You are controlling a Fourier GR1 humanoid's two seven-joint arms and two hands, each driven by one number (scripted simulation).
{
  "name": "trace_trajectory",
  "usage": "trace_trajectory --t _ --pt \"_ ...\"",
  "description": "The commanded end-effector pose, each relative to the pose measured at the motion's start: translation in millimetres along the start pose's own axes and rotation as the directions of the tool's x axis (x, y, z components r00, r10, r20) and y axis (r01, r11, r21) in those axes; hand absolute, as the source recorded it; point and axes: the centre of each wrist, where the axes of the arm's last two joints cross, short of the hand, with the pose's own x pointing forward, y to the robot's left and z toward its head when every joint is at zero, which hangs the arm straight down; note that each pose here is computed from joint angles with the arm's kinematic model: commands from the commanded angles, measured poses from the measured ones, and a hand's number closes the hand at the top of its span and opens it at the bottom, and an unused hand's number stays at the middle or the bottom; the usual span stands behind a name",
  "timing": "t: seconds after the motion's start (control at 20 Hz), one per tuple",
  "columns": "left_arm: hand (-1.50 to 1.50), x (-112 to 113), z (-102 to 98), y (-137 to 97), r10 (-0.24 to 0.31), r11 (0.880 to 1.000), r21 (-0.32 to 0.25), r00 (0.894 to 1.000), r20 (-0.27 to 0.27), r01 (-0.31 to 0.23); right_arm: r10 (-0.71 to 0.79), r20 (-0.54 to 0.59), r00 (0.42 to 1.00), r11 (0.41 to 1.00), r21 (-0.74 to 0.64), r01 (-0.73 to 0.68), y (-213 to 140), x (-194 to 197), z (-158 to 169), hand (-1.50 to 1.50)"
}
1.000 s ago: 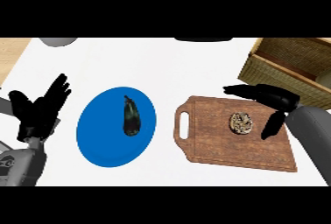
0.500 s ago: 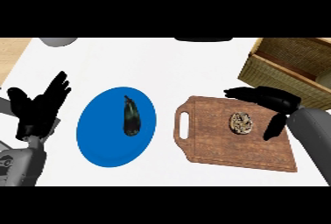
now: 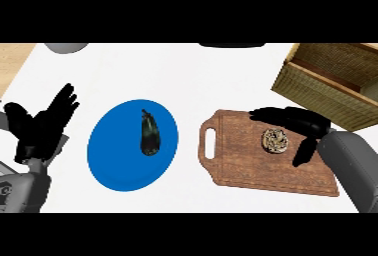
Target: Pick the cupcake from the cutting board and place it in the basket
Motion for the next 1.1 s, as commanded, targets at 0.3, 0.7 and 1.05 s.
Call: trace_trajectory --t 0.3,0.7,1.05 --pt "0.0 -9.2 1.2 1.6 0.01 1.0 -0.001 1.0 0.005 -0.01 0.101 0.07 0.992 0.99 0.087 -0.107 43.3 2.2 -3.1 1.5" --pt "0.0 2.5 -6.7 7.6 0.008 0.999 0.033 1.0 -0.017 -0.007 -0.059 -0.267 0.962 0.994 -0.104 0.032 28.9 28.4 -72.3 1.5" --pt "0.0 -7.5 -0.9 1.7 0.004 1.0 0.017 1.0 -0.027 -0.003 -0.301 -0.554 0.776 0.922 -0.376 0.09 23.1 80.2 -145.8 1.5"
